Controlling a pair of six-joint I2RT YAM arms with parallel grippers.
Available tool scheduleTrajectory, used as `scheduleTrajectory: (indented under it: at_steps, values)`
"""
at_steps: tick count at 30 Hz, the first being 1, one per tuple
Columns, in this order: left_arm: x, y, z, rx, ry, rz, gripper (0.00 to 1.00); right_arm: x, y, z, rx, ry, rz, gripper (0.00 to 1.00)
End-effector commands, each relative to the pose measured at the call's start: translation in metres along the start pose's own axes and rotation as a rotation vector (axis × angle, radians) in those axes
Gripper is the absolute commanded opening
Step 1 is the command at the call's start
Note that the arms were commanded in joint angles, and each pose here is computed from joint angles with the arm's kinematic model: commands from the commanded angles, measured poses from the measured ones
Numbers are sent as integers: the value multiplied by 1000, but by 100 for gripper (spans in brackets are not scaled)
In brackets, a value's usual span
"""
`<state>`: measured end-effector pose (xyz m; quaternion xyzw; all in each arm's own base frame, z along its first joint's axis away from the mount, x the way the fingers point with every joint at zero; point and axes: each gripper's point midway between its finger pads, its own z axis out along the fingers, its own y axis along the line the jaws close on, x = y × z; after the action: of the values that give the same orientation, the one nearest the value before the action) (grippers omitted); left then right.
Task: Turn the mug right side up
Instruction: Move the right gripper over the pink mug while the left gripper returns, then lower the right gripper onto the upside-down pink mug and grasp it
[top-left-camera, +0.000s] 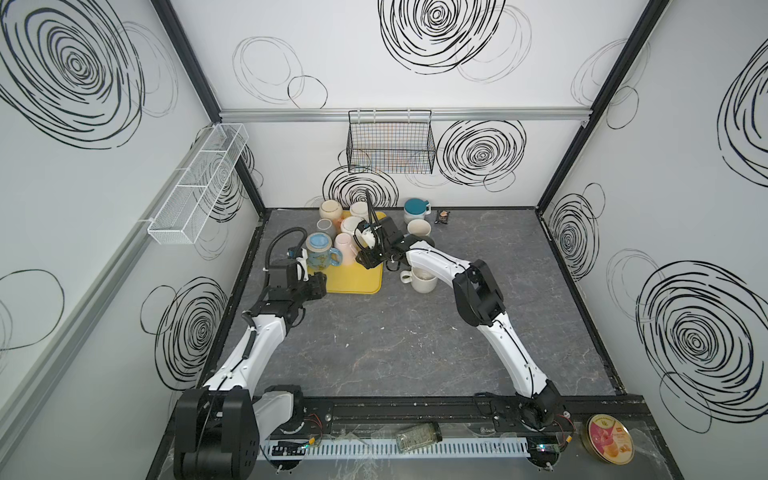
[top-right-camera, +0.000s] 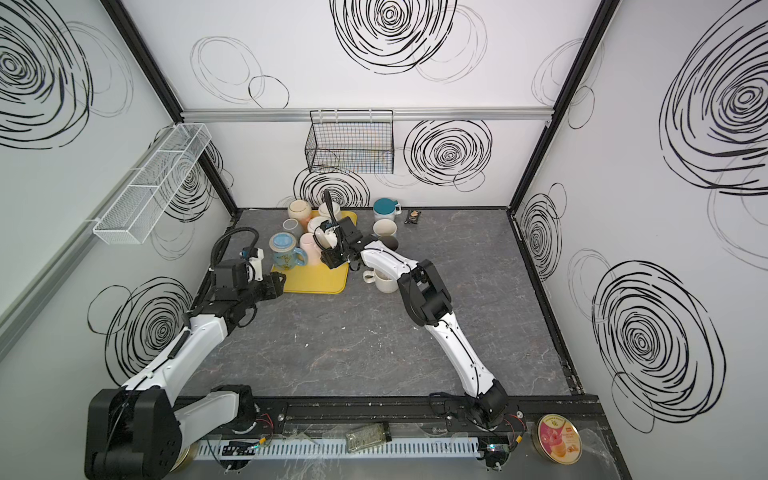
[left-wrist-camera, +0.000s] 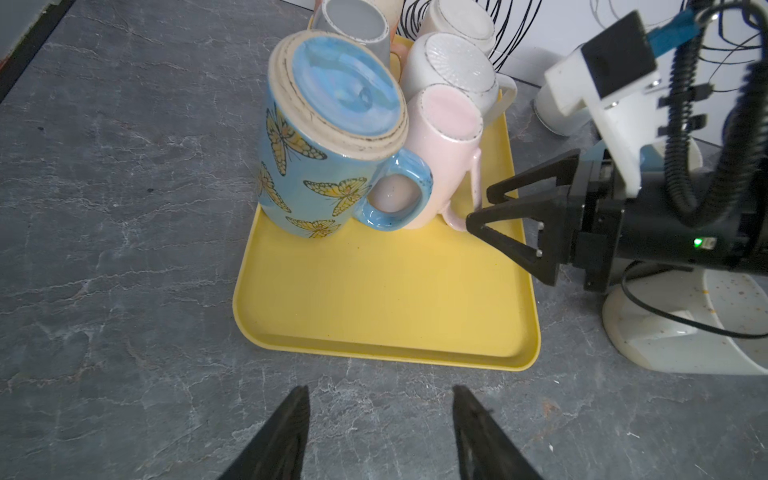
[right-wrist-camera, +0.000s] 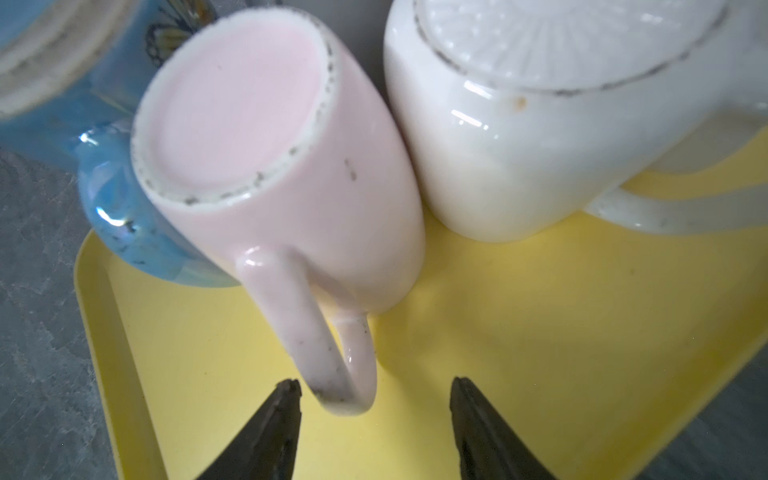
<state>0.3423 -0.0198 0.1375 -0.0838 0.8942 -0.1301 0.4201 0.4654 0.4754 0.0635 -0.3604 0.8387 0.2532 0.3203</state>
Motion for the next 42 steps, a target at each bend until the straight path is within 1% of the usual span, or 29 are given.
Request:
scheduleTrajectory:
  at_steps: [1,7,9,17,22,24,25,27,29,31,35,42]
  values:
    - [-19,-3,-2,24,-63,-15,58,-15,12,0,-31,-45,-71,56]
    - [-14,-1,0,16,-48,-19,58,-14,19,-2,0,-28,-148,35]
    - [-13,-1,-1,14,-49,-19,58,-12,19,-4,13,-16,-161,30]
    - [-14,-1,-1,15,-51,-20,58,-2,18,-24,50,2,-175,20]
    - [-12,-2,0,17,-46,-17,58,19,22,-39,54,34,-163,19]
    - [-12,-3,0,17,-49,-18,58,29,25,-46,52,49,-156,19]
    - [-11,-4,0,20,-50,-18,58,34,26,-49,53,53,-153,21]
    - [-10,-5,1,22,-51,-19,58,40,26,-55,63,60,-144,31]
    - [-9,-6,2,27,-51,-20,58,41,25,-60,79,57,-131,44]
    - [-8,-7,4,26,-45,-19,58,41,23,-62,98,60,-120,50]
    - [-6,-9,5,26,-35,-11,58,35,18,-62,126,60,-103,53]
    - [-5,-12,6,27,-34,1,58,21,17,-51,122,60,-104,53]
